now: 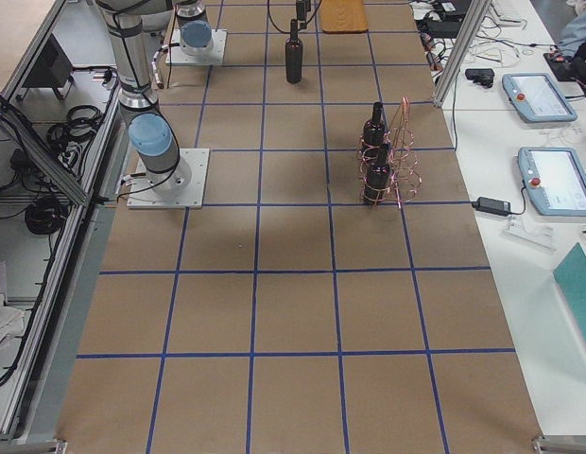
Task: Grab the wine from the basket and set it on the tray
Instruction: 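Set the bottle upright on the table and withdraw the right gripper, then lower the left gripper onto the standing bottle neck and close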
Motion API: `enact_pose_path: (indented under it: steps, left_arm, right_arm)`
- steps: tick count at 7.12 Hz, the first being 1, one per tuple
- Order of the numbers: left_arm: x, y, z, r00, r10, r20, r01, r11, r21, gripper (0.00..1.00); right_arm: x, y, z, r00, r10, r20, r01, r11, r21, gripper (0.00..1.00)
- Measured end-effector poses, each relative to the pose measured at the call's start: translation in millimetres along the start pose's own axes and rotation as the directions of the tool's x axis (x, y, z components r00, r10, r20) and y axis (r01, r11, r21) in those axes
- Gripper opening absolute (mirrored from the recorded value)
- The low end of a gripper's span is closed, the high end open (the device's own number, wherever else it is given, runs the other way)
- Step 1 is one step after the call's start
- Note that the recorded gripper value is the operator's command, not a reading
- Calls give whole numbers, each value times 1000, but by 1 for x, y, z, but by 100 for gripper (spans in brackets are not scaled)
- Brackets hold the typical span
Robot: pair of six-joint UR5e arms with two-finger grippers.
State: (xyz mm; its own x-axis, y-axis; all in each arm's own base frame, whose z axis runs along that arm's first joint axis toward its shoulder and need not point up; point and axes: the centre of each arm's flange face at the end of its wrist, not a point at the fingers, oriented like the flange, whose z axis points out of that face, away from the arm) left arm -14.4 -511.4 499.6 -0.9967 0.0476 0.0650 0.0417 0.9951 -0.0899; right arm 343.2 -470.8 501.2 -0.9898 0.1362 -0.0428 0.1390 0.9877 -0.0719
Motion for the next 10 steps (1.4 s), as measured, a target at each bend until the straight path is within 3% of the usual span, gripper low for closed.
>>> enact_pose_path:
  steps: [2, 5, 8, 10]
  left_arm:
    - [65, 5, 3, 1000, -27, -4, 27, 1000, -8, 100]
    - [146, 29, 29, 999, -33, -9, 32, 998, -60, 100]
    - [181, 45, 73, 999, -33, 0, 33, 995, -94, 100]
    - [184, 57, 102, 999, -28, 15, 30, 992, -123, 97]
  right_arm:
    - [83, -30, -27, 995, -102, -16, 101, 994, -32, 100]
    - [156, -49, -49, 987, -164, 3, 164, 986, -42, 100]
    - [168, -46, -60, 976, -216, 2, 216, 976, -11, 100]
    - [168, -50, -65, 976, -216, 1, 215, 976, 38, 100]
